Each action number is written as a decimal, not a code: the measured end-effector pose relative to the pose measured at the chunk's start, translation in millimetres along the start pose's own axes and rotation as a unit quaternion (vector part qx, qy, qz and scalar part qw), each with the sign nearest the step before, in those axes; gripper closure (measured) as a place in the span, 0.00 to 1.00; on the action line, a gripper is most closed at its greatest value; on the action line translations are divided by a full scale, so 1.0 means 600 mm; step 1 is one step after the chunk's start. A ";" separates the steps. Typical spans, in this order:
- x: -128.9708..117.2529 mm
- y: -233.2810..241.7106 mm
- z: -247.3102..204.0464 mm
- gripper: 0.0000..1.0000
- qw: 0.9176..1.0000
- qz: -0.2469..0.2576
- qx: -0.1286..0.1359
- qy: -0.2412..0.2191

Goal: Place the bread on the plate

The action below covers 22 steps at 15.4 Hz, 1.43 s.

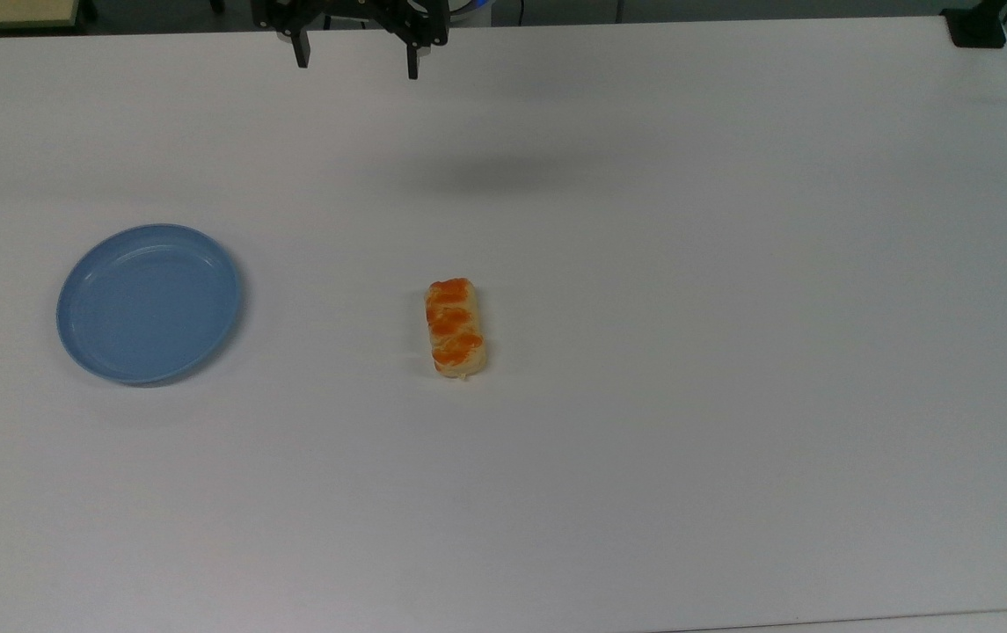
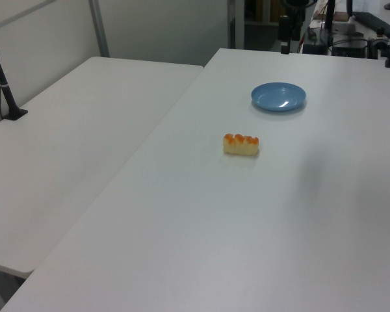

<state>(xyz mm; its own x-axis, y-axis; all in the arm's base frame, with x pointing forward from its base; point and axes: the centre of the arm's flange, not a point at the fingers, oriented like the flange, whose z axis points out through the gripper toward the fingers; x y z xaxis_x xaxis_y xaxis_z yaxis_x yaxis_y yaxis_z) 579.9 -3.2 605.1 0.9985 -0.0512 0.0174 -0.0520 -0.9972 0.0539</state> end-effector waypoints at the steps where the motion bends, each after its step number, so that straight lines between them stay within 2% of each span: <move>1: 0.000 0.000 0.000 0.00 1.000 0.000 0.000 0.000; 5: 0.000 -0.001 0.000 0.00 1.000 0.003 0.014 -0.001; 22: 0.000 -0.001 0.003 0.00 1.000 0.003 0.015 -0.003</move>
<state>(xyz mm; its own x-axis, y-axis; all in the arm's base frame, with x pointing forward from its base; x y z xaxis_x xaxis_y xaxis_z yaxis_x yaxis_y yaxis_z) 580.1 -2.7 603.2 0.9983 -0.0569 0.0122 -0.0572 -0.9981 0.0239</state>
